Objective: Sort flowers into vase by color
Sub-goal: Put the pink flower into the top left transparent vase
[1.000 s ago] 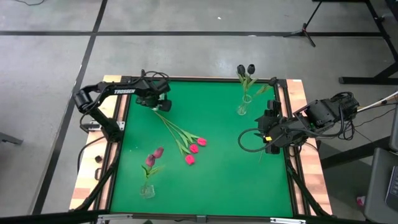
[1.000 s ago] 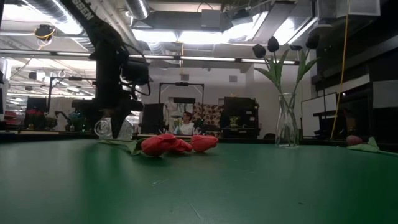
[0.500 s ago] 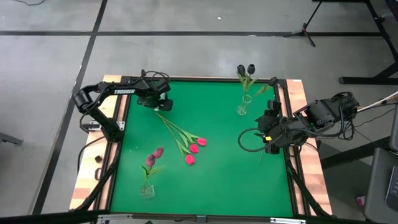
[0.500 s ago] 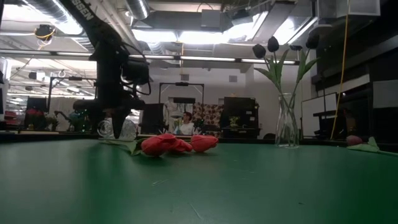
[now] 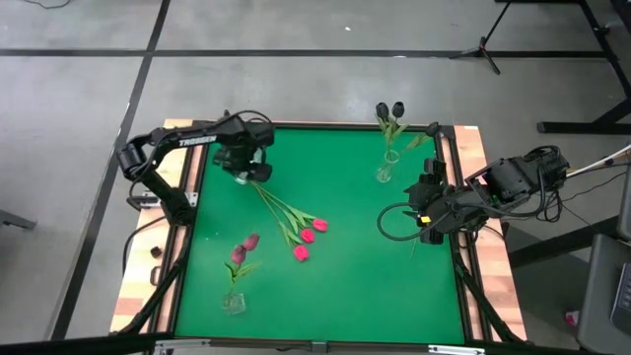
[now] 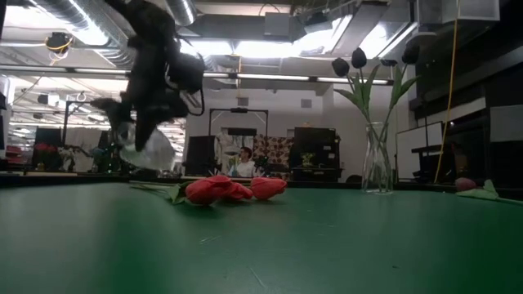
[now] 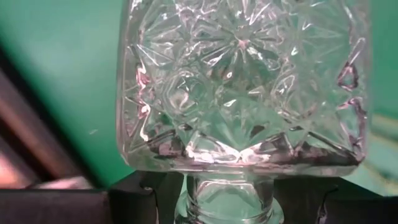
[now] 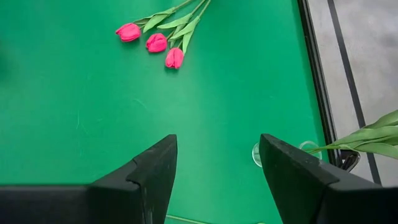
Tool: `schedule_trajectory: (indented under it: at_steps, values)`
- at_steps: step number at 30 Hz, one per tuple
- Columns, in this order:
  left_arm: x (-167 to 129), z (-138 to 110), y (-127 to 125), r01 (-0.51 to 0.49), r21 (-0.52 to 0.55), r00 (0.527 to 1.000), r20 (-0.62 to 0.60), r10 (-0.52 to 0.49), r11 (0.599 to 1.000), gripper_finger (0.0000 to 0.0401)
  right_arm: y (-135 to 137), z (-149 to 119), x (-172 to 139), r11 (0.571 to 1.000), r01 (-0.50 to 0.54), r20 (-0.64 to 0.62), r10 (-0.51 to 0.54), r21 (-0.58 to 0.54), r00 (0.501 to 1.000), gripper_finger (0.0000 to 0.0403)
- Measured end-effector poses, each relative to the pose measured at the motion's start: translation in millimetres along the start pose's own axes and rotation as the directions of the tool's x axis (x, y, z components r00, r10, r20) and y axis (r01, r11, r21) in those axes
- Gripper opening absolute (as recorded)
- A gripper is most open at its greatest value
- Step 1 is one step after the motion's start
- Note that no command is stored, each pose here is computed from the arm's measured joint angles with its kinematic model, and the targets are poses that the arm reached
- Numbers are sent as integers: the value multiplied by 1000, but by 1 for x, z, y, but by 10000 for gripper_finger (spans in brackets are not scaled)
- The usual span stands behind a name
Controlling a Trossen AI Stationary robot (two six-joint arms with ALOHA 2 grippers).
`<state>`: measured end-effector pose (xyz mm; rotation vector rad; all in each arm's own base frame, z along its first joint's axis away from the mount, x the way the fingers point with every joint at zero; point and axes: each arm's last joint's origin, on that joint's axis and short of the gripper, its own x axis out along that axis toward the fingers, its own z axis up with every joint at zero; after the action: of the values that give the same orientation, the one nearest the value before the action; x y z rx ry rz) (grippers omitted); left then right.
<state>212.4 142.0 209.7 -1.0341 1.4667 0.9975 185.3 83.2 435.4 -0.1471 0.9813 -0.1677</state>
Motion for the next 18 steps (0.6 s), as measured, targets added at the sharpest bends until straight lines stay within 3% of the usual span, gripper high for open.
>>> schedule_trajectory:
  at_steps: [5, 10, 15, 18]
  values:
    - [-28, -5, 7, -73, 59, 994, -74, 77, 996, 192, 0, 0, 0, 1000, 0, 0, 0, -1, 1000, 227]
    - [-50, -6, 17, -126, 43, 986, -107, 130, 991, 192, 0, 0, 0, 1000, 0, 0, 0, -1, 1000, 227]
    - [-50, -4, 18, 73, -46, 964, -253, -82, 996, 192, 0, 0, 0, 1000, 0, 0, 0, 0, 1000, 227]
    - [-46, -5, 16, 122, -57, 942, -307, -134, 991, 192, 0, 0, 0, 1000, 0, 0, 0, 0, 1000, 227]
